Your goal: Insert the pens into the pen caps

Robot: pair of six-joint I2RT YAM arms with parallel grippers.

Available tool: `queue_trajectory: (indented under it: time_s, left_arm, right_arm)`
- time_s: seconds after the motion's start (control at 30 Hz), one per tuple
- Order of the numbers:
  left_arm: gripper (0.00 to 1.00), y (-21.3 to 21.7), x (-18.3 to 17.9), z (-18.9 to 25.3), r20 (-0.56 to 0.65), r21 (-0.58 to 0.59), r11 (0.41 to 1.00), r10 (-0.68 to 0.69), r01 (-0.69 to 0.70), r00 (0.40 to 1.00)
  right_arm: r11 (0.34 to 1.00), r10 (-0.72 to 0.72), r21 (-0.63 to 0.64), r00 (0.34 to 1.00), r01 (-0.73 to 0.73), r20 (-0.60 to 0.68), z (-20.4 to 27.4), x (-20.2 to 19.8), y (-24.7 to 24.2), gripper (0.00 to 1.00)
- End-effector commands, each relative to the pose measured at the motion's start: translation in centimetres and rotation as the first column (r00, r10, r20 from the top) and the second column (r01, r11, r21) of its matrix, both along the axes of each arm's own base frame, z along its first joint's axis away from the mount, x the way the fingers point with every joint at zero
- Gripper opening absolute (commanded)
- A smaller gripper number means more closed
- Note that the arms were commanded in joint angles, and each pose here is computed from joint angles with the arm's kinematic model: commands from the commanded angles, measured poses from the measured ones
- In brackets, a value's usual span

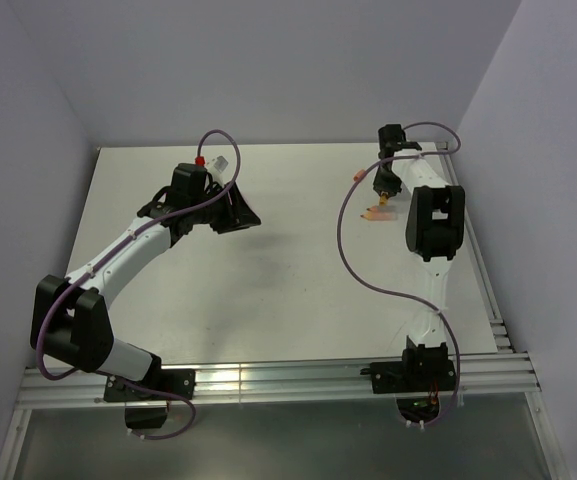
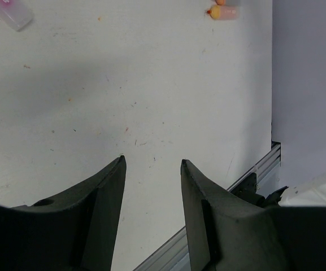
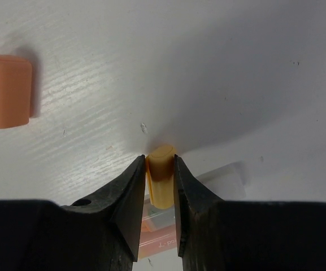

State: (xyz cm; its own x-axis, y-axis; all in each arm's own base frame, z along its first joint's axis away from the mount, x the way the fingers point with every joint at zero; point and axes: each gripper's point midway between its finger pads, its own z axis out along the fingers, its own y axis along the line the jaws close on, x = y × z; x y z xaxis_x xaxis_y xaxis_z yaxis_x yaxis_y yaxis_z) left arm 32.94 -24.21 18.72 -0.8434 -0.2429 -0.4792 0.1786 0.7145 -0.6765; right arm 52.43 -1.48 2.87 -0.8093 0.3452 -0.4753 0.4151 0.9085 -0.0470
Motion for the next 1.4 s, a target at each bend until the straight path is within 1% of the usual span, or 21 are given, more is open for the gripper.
queue_trajectory:
  time_s: [0.0, 0.03, 0.07, 0.1, 0.13, 0.17, 0.2, 0.23, 0.3, 0.33, 0.53, 0.63, 0.73, 0.77, 0.83, 0.97, 1.0, 1.1, 1.2, 1.23, 1.37]
  left_arm:
    - [0.49, -0.3, -0.1, 1.1, 0.044, -0.019, 1.000, -0.016, 0.017, 0.999]
    - [0.49, -0.3, -0.1, 1.2, 0.047, -0.020, 1.000, -0.017, 0.018, 0.999]
    - [0.49, -0.3, -0.1, 1.2, 0.048, -0.020, 1.000, -0.017, 0.018, 0.999]
    - [0.49, -0.3, -0.1, 1.1, 0.044, -0.019, 1.000, -0.016, 0.017, 0.999]
    - [0.49, -0.4, -0.1, 1.2, 0.044, -0.024, 0.999, -0.020, 0.021, 0.999]
    - [0.49, -0.4, -0.2, 1.2, 0.046, -0.025, 0.999, -0.020, 0.021, 0.999]
    - [0.49, -0.4, -0.2, 1.2, 0.045, -0.026, 0.999, -0.021, 0.023, 0.999]
    - [0.49, -0.4, -0.2, 1.3, 0.047, -0.029, 0.999, -0.022, 0.023, 0.999]
    - [0.49, -0.4, -0.3, 1.4, 0.049, -0.031, 0.999, -0.023, 0.025, 0.999]
    - [0.49, -0.4, -0.2, 1.3, 0.048, -0.030, 0.999, -0.023, 0.024, 0.999]
    - [0.49, -0.4, -0.2, 1.5, 0.056, -0.029, 0.999, -0.020, 0.022, 0.998]
    - [0.49, -0.4, -0.3, 1.5, 0.056, -0.029, 0.999, -0.020, 0.022, 0.998]
    - [0.49, -0.4, -0.3, 1.6, 0.057, -0.032, 0.999, -0.020, 0.022, 0.998]
    - [0.49, -0.4, -0.3, 1.6, 0.057, -0.033, 0.999, -0.022, 0.023, 0.998]
    - [0.49, -0.3, -0.3, 1.7, 0.058, -0.031, 0.999, -0.020, 0.022, 0.998]
    - [0.49, -0.4, -0.4, 1.8, 0.061, -0.037, 0.999, -0.022, 0.024, 0.998]
    - [0.49, -0.4, -0.4, 1.8, 0.059, -0.038, 0.999, -0.023, 0.025, 0.998]
    - [0.49, -0.4, -0.5, 1.8, 0.060, -0.038, 0.999, -0.024, 0.027, 0.998]
    - [0.49, -0.4, -0.5, 1.8, 0.062, -0.039, 0.999, -0.024, 0.027, 0.998]
    - [0.49, -0.4, -0.5, 1.8, 0.062, -0.039, 0.999, -0.024, 0.027, 0.998]
    - [0.49, -0.4, -0.6, 1.9, 0.063, -0.041, 0.999, -0.027, 0.029, 0.998]
  right_arm:
    - [0.998, 0.013, 0.054, 0.994, -0.007, -0.105, -0.6, -3.5, 1.3, 0.15]
    - [0.998, 0.017, 0.068, 0.995, -0.011, -0.094, 0.0, -3.8, 1.6, 0.15]
    - [0.996, 0.021, 0.085, 0.996, -0.013, -0.090, 0.0, -4.0, 2.0, 0.19]
    - [0.996, 0.020, 0.093, 0.994, -0.010, -0.112, -0.7, -5.0, 2.3, 0.22]
    - [0.995, 0.017, 0.095, 0.994, -0.008, -0.104, -0.7, -5.2, 2.4, 0.28]
    - [0.996, 0.009, 0.092, 0.998, -0.004, -0.058, 0.4, -4.8, 2.4, 0.40]
    - [0.997, -0.005, 0.081, 0.998, 0.010, -0.062, 0.0, -5.5, 2.2, 0.45]
    - [0.996, -0.007, 0.084, 1.000, 0.009, -0.024, 1.1, -5.3, 2.2, 0.49]
    - [0.996, 0.000, 0.093, 1.000, -0.001, 0.016, 1.6, -4.9, 2.4, 0.54]
    - [0.996, 0.002, 0.090, 0.999, -0.007, 0.049, 2.6, -4.6, 2.6, 0.56]
    - [0.999, -0.008, 0.040, 0.990, 0.002, 0.140, 6.1, -4.0, 2.3, 0.57]
    - [0.999, -0.011, 0.040, 0.985, 0.004, 0.174, 7.6, -4.4, 2.3, 0.57]
    - [0.999, -0.001, 0.039, 0.986, -0.006, 0.169, 8.3, -5.5, 2.6, 0.54]
    - [0.999, 0.005, 0.036, 0.989, -0.011, 0.149, 7.7, -6.4, 2.7, 0.49]
    - [0.999, 0.020, 0.038, 0.989, -0.026, 0.149, 7.8, -7.2, 3.2, 0.49]
    - [0.998, 0.049, 0.036, 0.995, -0.053, 0.088, 5.8, -9.3, 3.2, 0.49]
    - [0.996, 0.061, 0.053, 0.995, -0.066, 0.080, 5.3, -9.5, 3.5, 0.49]
    - [0.992, 0.089, 0.079, 0.994, -0.094, 0.062, 4.3, -10.2, 4.0, 0.50]
    - [0.989, 0.114, 0.085, 0.992, -0.118, 0.047, 3.6, -10.6, 4.2, 0.54]
    - [0.988, 0.121, 0.088, 0.991, -0.125, 0.055, 3.7, -10.5, 4.4, 0.58]
    - [0.986, 0.142, 0.086, 0.988, -0.146, 0.056, 3.5, -10.5, 4.5, 0.60]
